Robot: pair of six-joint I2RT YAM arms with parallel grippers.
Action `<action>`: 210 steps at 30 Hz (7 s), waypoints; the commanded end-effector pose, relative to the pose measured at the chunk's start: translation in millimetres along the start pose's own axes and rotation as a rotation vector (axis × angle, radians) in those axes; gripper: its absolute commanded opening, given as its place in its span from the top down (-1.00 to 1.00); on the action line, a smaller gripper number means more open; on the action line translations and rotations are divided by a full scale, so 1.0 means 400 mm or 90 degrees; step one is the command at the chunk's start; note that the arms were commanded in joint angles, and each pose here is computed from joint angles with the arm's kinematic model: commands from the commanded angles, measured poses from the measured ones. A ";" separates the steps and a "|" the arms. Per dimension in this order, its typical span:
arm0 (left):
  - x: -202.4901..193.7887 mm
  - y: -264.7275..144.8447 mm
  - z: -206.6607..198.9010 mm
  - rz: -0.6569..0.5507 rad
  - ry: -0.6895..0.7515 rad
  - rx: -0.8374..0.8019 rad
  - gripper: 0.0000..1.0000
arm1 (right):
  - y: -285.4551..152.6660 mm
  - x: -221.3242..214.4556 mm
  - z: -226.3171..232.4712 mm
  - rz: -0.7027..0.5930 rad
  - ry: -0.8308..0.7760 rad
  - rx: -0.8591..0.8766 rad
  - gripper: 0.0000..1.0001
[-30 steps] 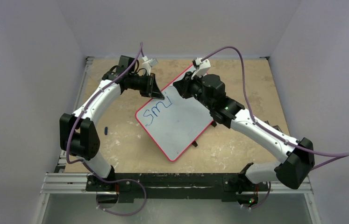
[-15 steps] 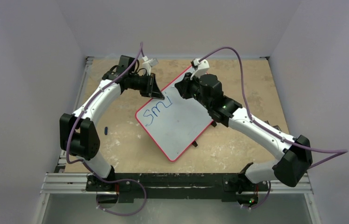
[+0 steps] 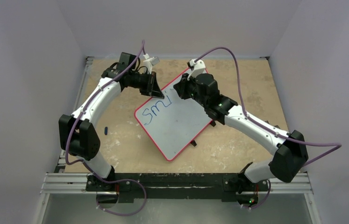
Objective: Write a sentence on the whiteboard
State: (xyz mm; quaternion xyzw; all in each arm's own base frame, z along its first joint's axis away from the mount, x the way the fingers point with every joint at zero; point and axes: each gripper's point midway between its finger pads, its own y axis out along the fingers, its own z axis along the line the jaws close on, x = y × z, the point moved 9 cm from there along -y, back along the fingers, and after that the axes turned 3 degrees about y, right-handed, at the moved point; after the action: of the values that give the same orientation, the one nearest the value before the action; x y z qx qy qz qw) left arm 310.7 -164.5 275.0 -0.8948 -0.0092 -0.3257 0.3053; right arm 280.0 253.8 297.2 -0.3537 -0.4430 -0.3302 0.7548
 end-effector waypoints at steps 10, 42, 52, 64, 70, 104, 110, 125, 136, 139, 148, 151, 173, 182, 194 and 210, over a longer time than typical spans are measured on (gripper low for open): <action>0.038 -0.027 -0.012 -0.057 0.073 0.008 1.00 | 0.016 0.067 0.022 -0.039 -0.012 0.022 1.00; 0.038 -0.030 -0.015 -0.062 0.077 0.010 1.00 | -0.033 -0.085 -0.037 0.045 0.017 0.007 1.00; 0.035 -0.032 -0.016 -0.063 0.079 0.012 1.00 | -0.047 -0.095 -0.052 0.042 0.014 -0.013 1.00; 0.033 -0.035 -0.020 -0.064 0.080 0.009 1.00 | -0.051 -0.070 -0.059 0.029 -0.004 -0.043 1.00; 0.033 -0.036 -0.022 -0.066 0.080 0.009 1.00 | -0.050 -0.055 -0.062 0.024 -0.009 -0.057 1.00; 0.031 -0.038 -0.025 -0.070 0.079 0.006 1.00 | -0.132 0.068 -0.025 -0.110 0.016 0.005 1.00; 0.029 -0.037 -0.025 -0.070 0.077 0.003 1.00 | -0.130 0.056 -0.025 -0.110 0.028 0.015 1.00; 0.027 -0.039 -0.026 -0.072 0.078 0.005 1.00 | -0.091 0.020 -0.026 -0.097 0.009 0.043 1.00; 0.027 -0.040 -0.029 -0.074 0.079 0.002 1.00 | -0.063 0.008 -0.037 -0.090 0.008 0.023 1.00; 0.027 -0.041 -0.029 -0.074 0.078 0.001 1.00 | -0.051 0.007 -0.041 -0.084 0.003 0.013 1.00; 0.025 -0.040 -0.028 -0.073 0.079 0.002 1.00 | -0.027 0.002 -0.052 -0.077 -0.001 -0.008 1.00; 0.025 -0.039 -0.027 -0.072 0.079 0.002 1.00 | -0.021 0.007 -0.059 -0.077 -0.005 -0.026 1.00; 0.025 -0.044 -0.032 -0.075 0.080 0.001 1.00 | 0.007 0.025 -0.050 -0.060 -0.009 0.006 1.00; 0.024 -0.043 -0.032 -0.075 0.080 0.001 1.00 | 0.006 -0.009 -0.057 -0.040 -0.007 0.019 1.00; 0.024 -0.044 -0.032 -0.077 0.081 0.004 1.00 | -0.007 -0.066 -0.074 -0.003 0.007 0.020 1.00; 0.024 -0.045 -0.033 -0.078 0.083 0.003 1.00 | -0.028 -0.105 -0.092 0.023 0.016 0.002 1.00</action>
State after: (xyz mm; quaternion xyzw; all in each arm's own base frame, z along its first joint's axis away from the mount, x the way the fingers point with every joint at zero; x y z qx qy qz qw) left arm 305.4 -160.3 270.3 -0.8956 -0.0183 -0.3224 0.3058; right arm 278.2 228.9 265.3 -0.3348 -0.4463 -0.3414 0.7564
